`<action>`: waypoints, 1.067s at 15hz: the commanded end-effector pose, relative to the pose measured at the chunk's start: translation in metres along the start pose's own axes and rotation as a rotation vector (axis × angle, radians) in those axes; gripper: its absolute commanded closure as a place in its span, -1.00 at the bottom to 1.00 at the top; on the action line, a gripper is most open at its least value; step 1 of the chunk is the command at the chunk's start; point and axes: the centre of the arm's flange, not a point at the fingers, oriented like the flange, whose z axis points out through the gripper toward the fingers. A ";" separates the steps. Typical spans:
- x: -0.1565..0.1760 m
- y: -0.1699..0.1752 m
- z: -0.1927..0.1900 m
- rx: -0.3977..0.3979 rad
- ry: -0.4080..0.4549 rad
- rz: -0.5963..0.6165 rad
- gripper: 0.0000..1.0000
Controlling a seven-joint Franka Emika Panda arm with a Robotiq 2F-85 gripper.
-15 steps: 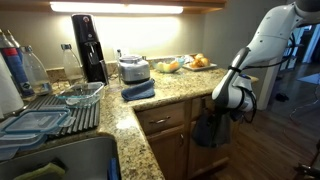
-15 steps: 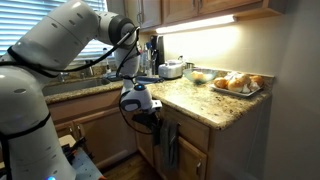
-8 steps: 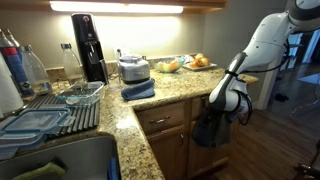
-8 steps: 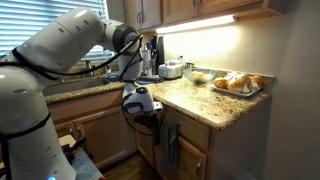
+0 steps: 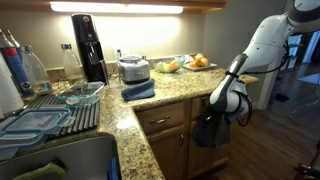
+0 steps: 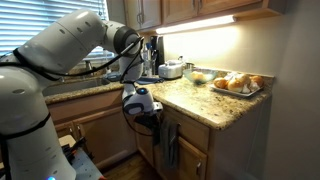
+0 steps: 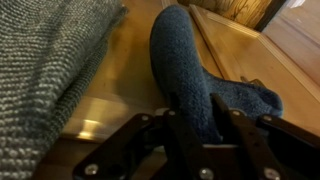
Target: Take the oven mitt off the hook and put it on the table
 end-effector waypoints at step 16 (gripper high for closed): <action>-0.047 -0.003 -0.081 0.138 -0.008 0.099 0.85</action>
